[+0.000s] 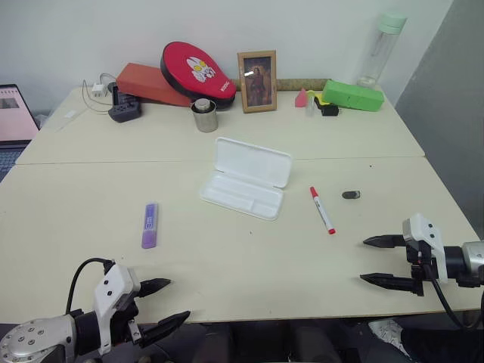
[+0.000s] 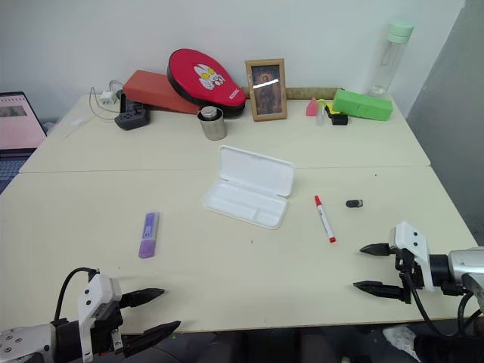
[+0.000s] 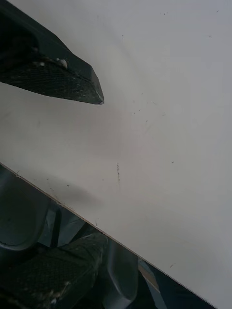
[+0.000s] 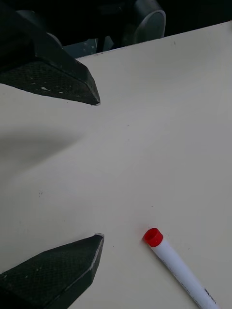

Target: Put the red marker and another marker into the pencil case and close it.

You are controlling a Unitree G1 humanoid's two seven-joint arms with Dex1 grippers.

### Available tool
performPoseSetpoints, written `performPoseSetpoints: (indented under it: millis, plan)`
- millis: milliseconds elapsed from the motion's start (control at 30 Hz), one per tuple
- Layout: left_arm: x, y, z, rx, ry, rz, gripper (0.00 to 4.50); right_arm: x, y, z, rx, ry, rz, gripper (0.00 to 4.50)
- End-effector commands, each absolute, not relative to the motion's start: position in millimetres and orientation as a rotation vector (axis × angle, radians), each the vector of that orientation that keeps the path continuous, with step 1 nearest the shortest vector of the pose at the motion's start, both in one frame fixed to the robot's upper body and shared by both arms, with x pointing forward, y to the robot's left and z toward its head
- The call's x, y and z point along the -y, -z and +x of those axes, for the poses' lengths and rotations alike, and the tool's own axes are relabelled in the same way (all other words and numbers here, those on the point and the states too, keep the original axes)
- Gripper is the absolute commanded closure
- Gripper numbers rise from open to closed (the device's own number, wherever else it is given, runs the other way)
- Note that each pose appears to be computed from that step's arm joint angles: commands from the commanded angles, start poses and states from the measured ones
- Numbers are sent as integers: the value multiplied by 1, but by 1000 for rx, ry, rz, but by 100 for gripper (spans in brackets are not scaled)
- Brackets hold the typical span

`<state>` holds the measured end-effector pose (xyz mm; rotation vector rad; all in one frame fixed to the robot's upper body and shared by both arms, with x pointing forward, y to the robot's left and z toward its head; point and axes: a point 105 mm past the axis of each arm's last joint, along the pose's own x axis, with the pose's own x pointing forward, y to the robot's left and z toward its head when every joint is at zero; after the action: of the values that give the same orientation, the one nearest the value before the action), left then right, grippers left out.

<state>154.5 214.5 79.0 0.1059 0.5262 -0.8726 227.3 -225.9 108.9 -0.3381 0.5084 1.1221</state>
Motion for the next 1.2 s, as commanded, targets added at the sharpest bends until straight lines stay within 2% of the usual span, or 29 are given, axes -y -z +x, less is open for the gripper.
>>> performPoseSetpoints:
  millis: [33, 933, 1167, 1200]
  plan:
    - [-216, -85, 156, -507, 883, 113, 0, 225, -116, 226, -495, -1141, -374, 3]
    - [-217, -81, 159, -506, 877, 119, 0, 219, -115, 223, -492, -1162, -352, 3]
    - [-213, -90, 174, -434, 850, 121, 0, 202, -129, 231, -399, -1172, -325, 3]
    - [-210, -98, 186, -361, 813, 100, 0, 189, -135, 237, -351, -1178, -319, 3]
